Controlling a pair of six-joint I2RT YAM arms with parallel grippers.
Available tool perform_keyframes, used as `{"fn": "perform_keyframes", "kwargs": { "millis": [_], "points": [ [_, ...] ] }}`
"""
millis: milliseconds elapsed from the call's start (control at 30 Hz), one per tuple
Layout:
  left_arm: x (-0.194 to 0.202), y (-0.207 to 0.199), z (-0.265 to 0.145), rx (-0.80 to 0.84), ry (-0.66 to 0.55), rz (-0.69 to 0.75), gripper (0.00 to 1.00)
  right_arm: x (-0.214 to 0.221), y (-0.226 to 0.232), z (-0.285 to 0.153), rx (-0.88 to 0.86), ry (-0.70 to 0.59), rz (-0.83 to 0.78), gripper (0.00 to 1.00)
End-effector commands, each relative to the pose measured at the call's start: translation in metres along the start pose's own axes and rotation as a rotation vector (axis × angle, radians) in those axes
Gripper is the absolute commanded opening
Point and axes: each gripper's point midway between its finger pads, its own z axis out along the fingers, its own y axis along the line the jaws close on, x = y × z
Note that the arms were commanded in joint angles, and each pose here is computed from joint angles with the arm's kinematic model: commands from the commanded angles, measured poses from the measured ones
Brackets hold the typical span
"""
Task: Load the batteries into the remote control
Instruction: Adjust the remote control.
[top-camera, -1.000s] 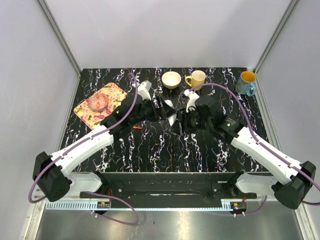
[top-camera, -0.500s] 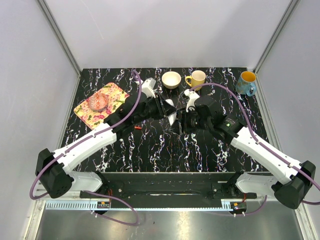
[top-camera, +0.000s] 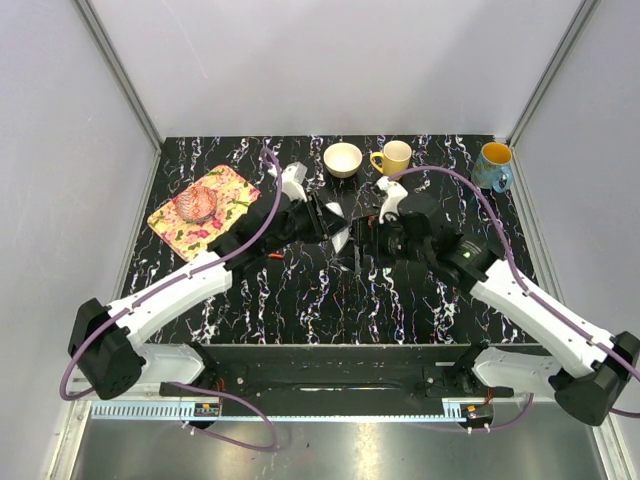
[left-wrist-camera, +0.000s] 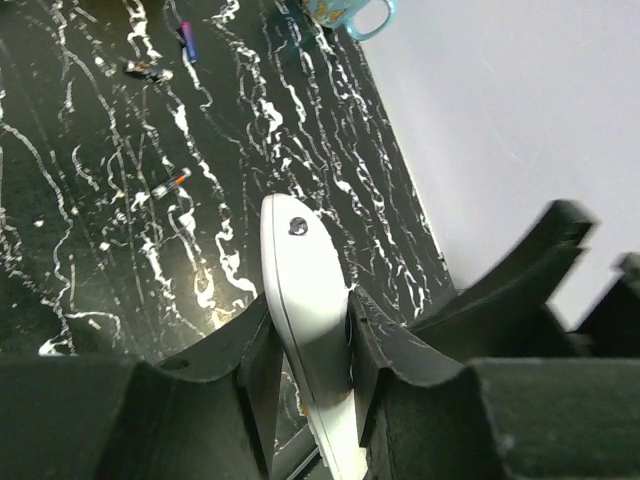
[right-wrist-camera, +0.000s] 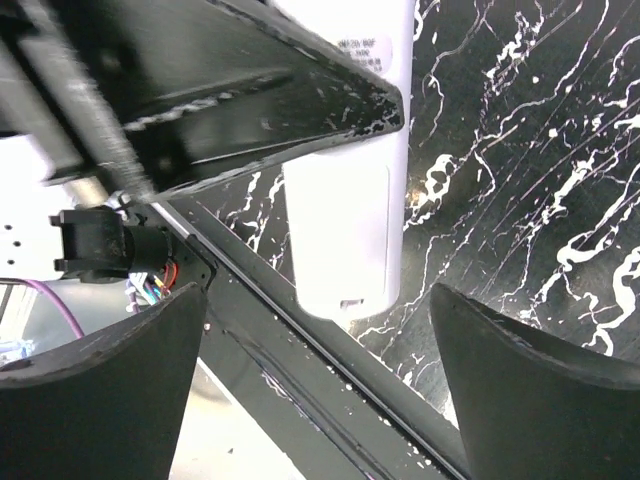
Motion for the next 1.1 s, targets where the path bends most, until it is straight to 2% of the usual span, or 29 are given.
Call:
{"fn": "perform_keyframes", "kwargs": {
  "millis": [0,100,267,367,433,500,600,733,767,833,967,1067],
  "points": [
    [-0.029,-0.012,-0.015,0.075,-0.145,-0.006,0.0,-0.029,0.027,-0.031,-0.077,-0.12,0.003,1.0],
    [-0.036,-0.004,-0.025,0.092,-0.207,-0.039,0.0,-0.036,0.036,-0.043,-0.096,-0.135,-0.002,1.0],
    [-0.051,0.009,-0.065,0.237,-0.41,-0.098,0.0,-0.037,0.028,-0.048,-0.068,-0.189,0.034,1.0],
    [-0.056,0.011,-0.089,0.33,-0.486,-0.106,0.0,-0.044,0.02,-0.052,-0.064,-0.307,0.154,1.0],
    [-0.059,0.01,-0.1,0.379,-0.524,-0.111,0.0,-0.041,0.03,-0.055,-0.163,-0.353,0.159,0.99],
    [-0.054,0.008,-0.11,0.446,-0.542,-0.11,0.0,-0.044,0.039,-0.058,-0.219,-0.378,0.101,0.99],
    [-0.048,0.002,-0.121,0.541,-0.552,-0.105,0.0,-0.037,0.041,-0.051,-0.221,-0.311,0.048,1.0],
    [-0.04,-0.003,-0.133,0.666,-0.594,-0.08,0.0,-0.023,0.043,-0.032,-0.241,-0.216,0.09,0.97],
    [-0.042,-0.01,-0.145,0.731,-0.636,-0.063,0.0,-0.027,0.048,-0.031,-0.273,-0.238,0.097,0.96],
    [-0.039,-0.005,-0.136,0.745,-0.62,-0.105,0.0,-0.02,0.052,-0.025,-0.315,-0.214,0.144,0.96],
    [-0.039,-0.011,-0.125,0.786,-0.568,-0.122,0.0,-0.031,0.067,-0.024,-0.413,-0.257,0.209,0.91],
    [-0.044,-0.012,-0.12,0.778,-0.576,-0.117,0.0,-0.035,0.061,-0.021,-0.372,-0.272,0.233,0.88]
  ]
}}
